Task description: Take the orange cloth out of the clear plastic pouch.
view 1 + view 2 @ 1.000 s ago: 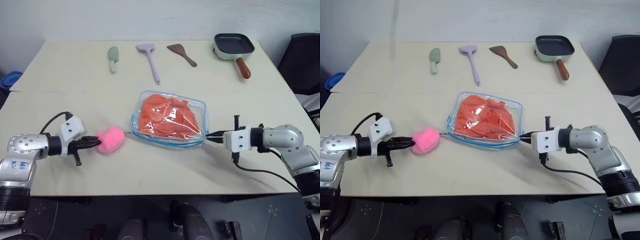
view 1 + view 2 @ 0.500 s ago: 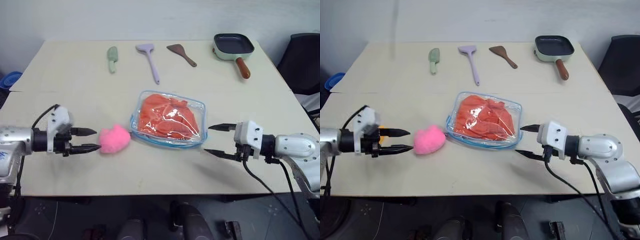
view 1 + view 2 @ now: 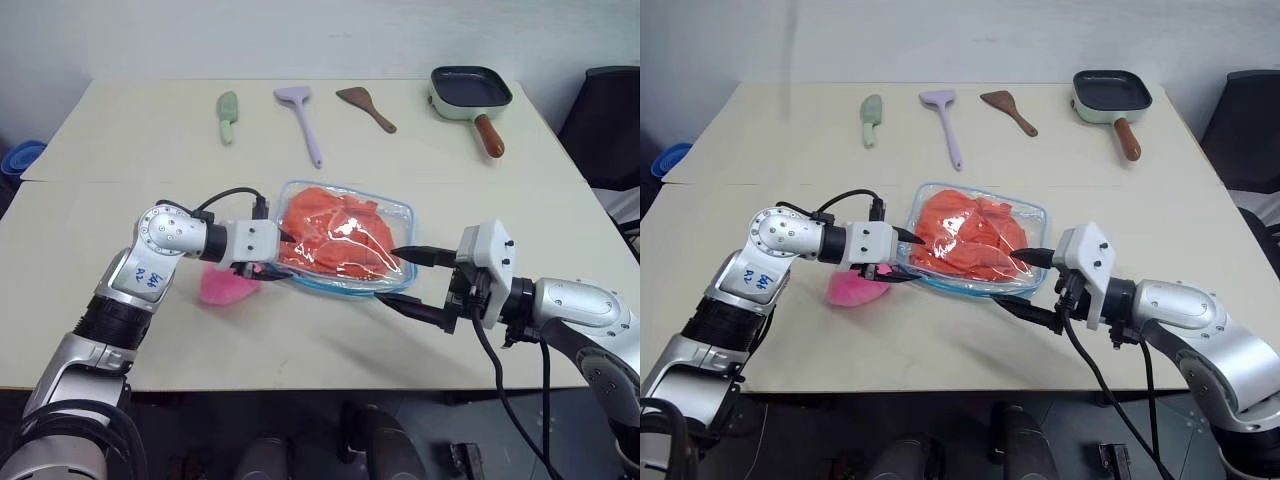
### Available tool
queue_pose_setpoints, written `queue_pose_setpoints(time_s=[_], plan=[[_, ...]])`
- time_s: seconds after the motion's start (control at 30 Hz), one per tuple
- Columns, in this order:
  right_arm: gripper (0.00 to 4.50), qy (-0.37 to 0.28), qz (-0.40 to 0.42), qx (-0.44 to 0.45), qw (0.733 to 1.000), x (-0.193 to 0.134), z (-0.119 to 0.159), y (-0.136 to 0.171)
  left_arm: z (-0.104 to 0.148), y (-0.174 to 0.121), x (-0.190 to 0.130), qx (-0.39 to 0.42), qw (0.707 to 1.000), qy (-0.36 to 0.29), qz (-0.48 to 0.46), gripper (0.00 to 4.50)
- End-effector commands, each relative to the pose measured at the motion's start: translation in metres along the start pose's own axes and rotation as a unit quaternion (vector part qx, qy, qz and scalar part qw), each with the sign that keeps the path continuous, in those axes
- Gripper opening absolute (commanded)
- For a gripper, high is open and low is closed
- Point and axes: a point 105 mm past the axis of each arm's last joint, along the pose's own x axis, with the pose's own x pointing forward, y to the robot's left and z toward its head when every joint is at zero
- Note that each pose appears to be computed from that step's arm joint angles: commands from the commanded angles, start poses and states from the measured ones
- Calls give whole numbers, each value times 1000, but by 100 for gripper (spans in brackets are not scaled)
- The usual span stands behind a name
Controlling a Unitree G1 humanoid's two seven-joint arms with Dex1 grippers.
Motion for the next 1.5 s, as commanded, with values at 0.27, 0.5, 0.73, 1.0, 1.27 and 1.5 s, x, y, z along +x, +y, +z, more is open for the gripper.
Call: queue_pose_setpoints(time_s=[0.27,0.5,0.73,1.0,1.27,1.5], plan=[[373,-1,-10,-21,1000,-4,7,7,6,2,2,53,998,-22,-28,315],[373,3,-12,-21,1000,-5,5,10,5,4,5,67,997,-12,-27,315],[376,6,-14,-22,1000,-4,4,11,4,6,7,61,998,-16,-23,176],[376,7,-17,-25,1000,-5,2,9,2,3,8,42,998,-26,-33,2],[376,17,-4,-25,1000,-3,-4,15,31,21,12,-240,957,-164,10,2],[217,53,-51,-57,996,17,-28,-2,57,10,23,-307,931,-198,23,0]])
